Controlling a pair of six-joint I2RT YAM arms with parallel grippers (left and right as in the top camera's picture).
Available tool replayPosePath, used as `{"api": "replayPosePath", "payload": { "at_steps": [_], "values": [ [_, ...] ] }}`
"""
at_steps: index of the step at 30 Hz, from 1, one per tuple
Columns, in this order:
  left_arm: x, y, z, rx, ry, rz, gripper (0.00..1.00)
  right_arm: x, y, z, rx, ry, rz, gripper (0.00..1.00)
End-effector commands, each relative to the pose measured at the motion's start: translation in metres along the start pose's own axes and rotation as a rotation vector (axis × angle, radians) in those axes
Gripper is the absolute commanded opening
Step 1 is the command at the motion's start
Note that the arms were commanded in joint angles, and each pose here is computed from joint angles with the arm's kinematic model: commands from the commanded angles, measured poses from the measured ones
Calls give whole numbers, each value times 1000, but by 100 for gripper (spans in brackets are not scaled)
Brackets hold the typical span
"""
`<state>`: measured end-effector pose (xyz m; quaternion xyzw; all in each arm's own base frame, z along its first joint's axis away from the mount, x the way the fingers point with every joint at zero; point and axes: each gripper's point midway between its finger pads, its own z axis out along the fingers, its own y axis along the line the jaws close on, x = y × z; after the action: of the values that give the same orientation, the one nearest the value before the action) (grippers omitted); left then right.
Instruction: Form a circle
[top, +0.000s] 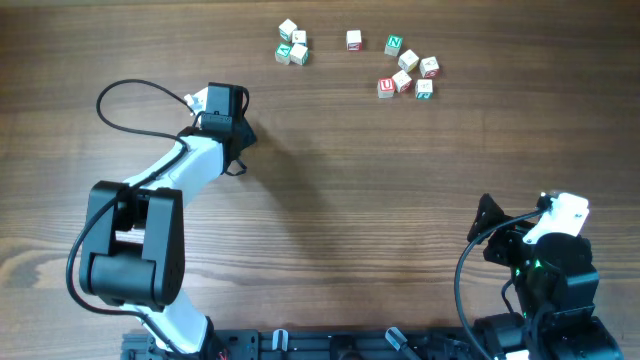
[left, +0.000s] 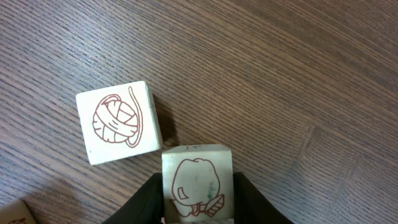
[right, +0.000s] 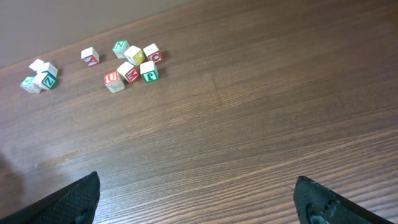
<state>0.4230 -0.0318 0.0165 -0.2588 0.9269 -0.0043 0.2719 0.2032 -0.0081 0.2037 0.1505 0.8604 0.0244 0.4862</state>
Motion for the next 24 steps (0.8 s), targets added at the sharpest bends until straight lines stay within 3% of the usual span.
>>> {"api": "replayPosePath", "payload": {
  "at_steps": [1, 18, 24],
  "values": [
    [2, 7, 8, -29, 5, -6, 32, 2, 1, 2, -7, 9, -12, 100],
    [2, 8, 8, -29, 6, -6, 32, 2, 1, 2, -7, 9, -12, 100],
    [3, 8, 8, -33, 11, -4, 38, 2, 1, 2, -7, 9, -12, 100]
  ]
}}
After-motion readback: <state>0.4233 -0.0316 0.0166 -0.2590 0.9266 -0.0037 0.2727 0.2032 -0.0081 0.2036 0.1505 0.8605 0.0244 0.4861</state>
